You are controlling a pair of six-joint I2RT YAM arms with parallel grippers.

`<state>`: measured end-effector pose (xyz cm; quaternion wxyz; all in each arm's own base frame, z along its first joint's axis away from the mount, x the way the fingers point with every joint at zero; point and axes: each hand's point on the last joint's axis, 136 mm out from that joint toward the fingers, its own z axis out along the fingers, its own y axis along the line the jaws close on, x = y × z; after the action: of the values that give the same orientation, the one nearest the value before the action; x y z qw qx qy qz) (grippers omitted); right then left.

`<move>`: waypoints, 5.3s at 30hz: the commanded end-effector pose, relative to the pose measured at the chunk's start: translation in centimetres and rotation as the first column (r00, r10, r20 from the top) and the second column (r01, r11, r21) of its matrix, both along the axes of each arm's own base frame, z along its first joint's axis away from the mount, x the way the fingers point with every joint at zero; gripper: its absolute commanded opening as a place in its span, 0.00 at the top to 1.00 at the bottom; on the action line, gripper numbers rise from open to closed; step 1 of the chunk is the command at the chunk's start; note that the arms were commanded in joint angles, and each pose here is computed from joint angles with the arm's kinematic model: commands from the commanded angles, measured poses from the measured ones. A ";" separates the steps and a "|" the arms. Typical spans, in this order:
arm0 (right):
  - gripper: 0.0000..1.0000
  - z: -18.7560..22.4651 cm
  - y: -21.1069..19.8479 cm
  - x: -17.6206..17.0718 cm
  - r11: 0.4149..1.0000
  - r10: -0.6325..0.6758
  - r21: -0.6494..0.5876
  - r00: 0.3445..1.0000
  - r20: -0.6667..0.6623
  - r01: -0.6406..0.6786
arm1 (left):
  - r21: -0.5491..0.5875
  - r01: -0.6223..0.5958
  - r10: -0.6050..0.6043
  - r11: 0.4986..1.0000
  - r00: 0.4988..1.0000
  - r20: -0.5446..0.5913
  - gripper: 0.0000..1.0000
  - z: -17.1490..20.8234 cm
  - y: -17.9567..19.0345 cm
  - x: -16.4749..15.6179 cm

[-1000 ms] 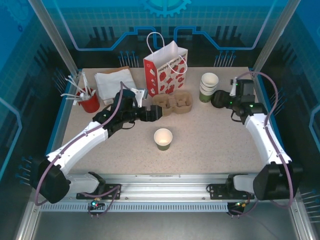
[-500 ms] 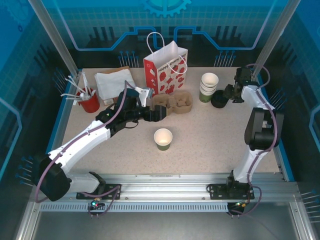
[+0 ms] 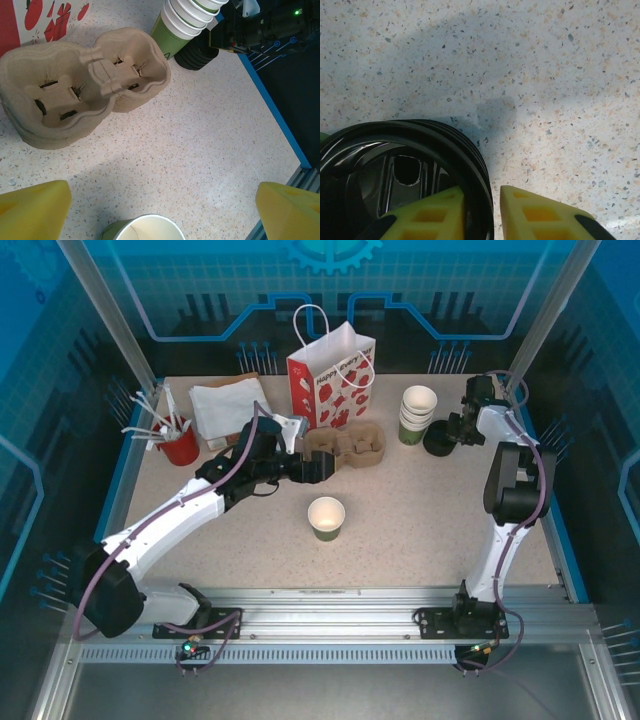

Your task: Pack the takeout coffee

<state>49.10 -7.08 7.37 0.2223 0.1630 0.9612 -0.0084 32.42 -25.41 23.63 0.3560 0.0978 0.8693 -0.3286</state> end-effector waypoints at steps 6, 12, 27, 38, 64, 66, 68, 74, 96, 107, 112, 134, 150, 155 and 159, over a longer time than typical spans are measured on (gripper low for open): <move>0.82 0.3 0.0 0.3 1.000 0.026 -0.008 1.000 -0.018 -0.026 | -0.013 0.035 -0.035 0.999 0.999 0.034 0.04 1.3 -0.9 0.1; 0.84 0.7 0.2 0.2 0.999 0.037 -0.021 0.999 -0.021 -0.037 | -0.008 0.038 -0.038 0.999 0.999 0.030 0.04 1.0 -0.9 0.1; 0.84 11.7 -0.6 -2.2 0.999 -0.013 -0.043 0.983 0.183 0.021 | 0.009 -0.048 0.047 0.999 0.998 0.049 0.03 1.4 0.5 0.6; 0.83 24.2 18.3 -10.4 0.757 0.148 0.440 0.782 0.606 -0.484 | -0.457 -0.067 0.115 0.887 0.990 0.077 0.03 8.4 1.2 0.1; 0.82 33.2 37.4 -15.9 0.024 0.122 0.625 0.622 0.773 -0.781 | -0.863 0.111 -0.005 0.492 0.992 0.125 0.01 21.1 0.3 -0.4; 0.82 33.1 37.6 -15.9 0.017 0.123 0.628 0.625 0.771 -0.778 | -0.873 0.119 -0.005 0.474 0.991 0.132 0.01 21.6 0.4 -0.5; 0.82 33.0 37.7 -15.8 0.005 0.114 0.634 0.631 0.768 -0.773 | -0.879 0.117 -0.004 0.463 0.992 0.129 0.01 21.7 0.5 -0.5; 0.83 33.2 37.7 -15.7 -0.007 0.105 0.636 0.632 0.768 -0.772 | -0.898 0.094 0.014 0.429 0.994 0.110 0.01 21.5 1.1 -0.4; 0.82 33.4 39.0 -16.2 -0.031 0.135 0.632 0.623 0.770 -0.774 | -0.894 0.070 -0.014 0.443 0.997 0.072 0.15 20.4 0.5 0.2; 0.83 33.6 39.5 -16.1 -0.038 0.138 0.634 0.624 0.769 -0.773 | -0.889 0.061 -0.026 0.453 0.998 0.055 0.19 19.7 0.2 0.3; 0.82 33.8 39.6 -16.1 -0.039 0.136 0.632 0.622 0.771 -0.774 | -0.891 0.062 -0.021 0.449 0.998 0.059 0.26 19.7 0.3 0.3; 0.33 26.2 31.6 -15.2 0.375 0.245 0.591 0.691 0.679 -0.714 | -0.672 -0.178 0.260 0.719 0.965 0.023 0.36 10.8 5.2 1.3; 0.25 17.5 21.8 -20.6 0.765 0.536 0.151 0.749 0.389 -0.626 | 0.341 -0.024 -0.038 0.940 0.984 0.173 0.38 -2.1 0.9 -5.4; 0.24 16.4 21.5 -21.4 0.763 0.552 0.145 0.752 0.362 -0.630 | 0.471 0.061 -0.145 0.880 0.979 0.145 0.38 -4.4 -1.2 -6.6; 0.20 15.4 21.5 -21.9 0.758 0.560 0.157 0.755 0.341 -0.633 | 0.506 0.091 -0.171 0.858 0.979 0.114 0.38 -5.8 -1.8 -7.0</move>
<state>27.99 15.09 23.55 0.3294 -0.1225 0.9087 0.2252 25.18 -27.66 17.73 0.3601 0.2495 0.8872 -0.1450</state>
